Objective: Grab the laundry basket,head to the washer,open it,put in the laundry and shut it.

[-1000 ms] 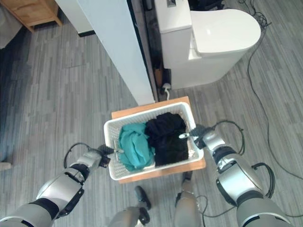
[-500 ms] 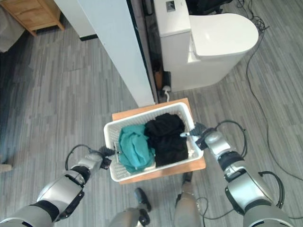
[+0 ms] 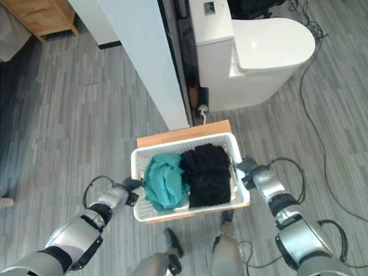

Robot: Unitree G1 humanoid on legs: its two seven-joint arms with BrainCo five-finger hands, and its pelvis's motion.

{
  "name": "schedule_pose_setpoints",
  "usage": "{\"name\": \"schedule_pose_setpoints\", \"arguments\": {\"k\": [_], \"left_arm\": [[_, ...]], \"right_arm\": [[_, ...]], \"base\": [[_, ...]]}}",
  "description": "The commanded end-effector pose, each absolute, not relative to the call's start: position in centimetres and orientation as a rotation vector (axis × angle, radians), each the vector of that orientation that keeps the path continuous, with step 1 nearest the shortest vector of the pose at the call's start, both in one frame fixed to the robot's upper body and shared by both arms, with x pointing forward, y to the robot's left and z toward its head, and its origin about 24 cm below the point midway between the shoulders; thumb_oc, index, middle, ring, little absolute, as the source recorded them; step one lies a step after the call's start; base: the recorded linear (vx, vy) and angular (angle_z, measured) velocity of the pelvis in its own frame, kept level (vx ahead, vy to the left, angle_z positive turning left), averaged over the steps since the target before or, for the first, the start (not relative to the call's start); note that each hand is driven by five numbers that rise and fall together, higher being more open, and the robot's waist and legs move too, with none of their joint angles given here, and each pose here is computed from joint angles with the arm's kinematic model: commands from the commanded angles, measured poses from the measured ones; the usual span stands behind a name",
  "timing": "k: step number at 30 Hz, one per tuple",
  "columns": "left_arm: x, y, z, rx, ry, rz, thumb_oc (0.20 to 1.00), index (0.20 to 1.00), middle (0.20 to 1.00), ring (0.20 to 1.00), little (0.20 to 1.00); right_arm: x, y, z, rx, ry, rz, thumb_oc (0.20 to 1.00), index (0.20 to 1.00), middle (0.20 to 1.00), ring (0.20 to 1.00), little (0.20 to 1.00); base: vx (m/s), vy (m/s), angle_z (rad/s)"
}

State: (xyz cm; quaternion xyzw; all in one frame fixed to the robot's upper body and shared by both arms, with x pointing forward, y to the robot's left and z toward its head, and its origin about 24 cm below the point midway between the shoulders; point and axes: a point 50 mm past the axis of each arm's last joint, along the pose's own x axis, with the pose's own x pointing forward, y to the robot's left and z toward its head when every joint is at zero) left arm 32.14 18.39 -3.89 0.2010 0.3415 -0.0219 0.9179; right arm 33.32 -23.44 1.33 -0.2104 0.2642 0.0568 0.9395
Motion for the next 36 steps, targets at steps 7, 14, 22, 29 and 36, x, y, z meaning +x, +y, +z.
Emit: {"name": "schedule_pose_setpoints", "arguments": {"k": [7,14,22,29,36], "left_arm": [[33.9,9.2,3.9,-0.190,0.227,-0.327,0.200,0.200,0.200,0.200,0.200],[29.7,10.3,4.0,-0.380,0.240,-0.449,0.200,0.200,0.200,0.200,0.200],[27.6,11.0,2.6,-0.364,0.317,-0.496,0.200,0.200,0.200,0.200,0.200],[28.1,10.3,2.4,-0.262,0.299,-0.524,0.200,0.200,0.200,0.200,0.200],[28.9,9.6,2.5,-0.158,0.276,-0.572,0.200,0.200,0.200,0.200,0.200]], "right_arm": [[29.5,-20.7,0.0,0.229,0.335,0.102,0.200,0.200,0.200,0.200,0.200],[25.3,-21.8,-1.0,0.267,0.302,0.078,0.200,0.200,0.200,0.200,0.200],[21.7,-21.8,-2.2,0.311,0.360,0.125,0.200,0.200,0.200,0.200,0.200],[22.6,-21.5,-2.5,0.258,0.421,0.173,0.200,0.200,0.200,0.200,0.200],[22.6,-22.7,-3.2,0.196,0.488,0.202,0.200,0.200,0.200,0.200,0.200]], "base": [[0.02,0.001,0.06],[0.02,-0.017,0.02],[0.00,-0.065,-0.01],[-0.08,0.055,-0.10],[-0.07,0.279,-0.37]]}}
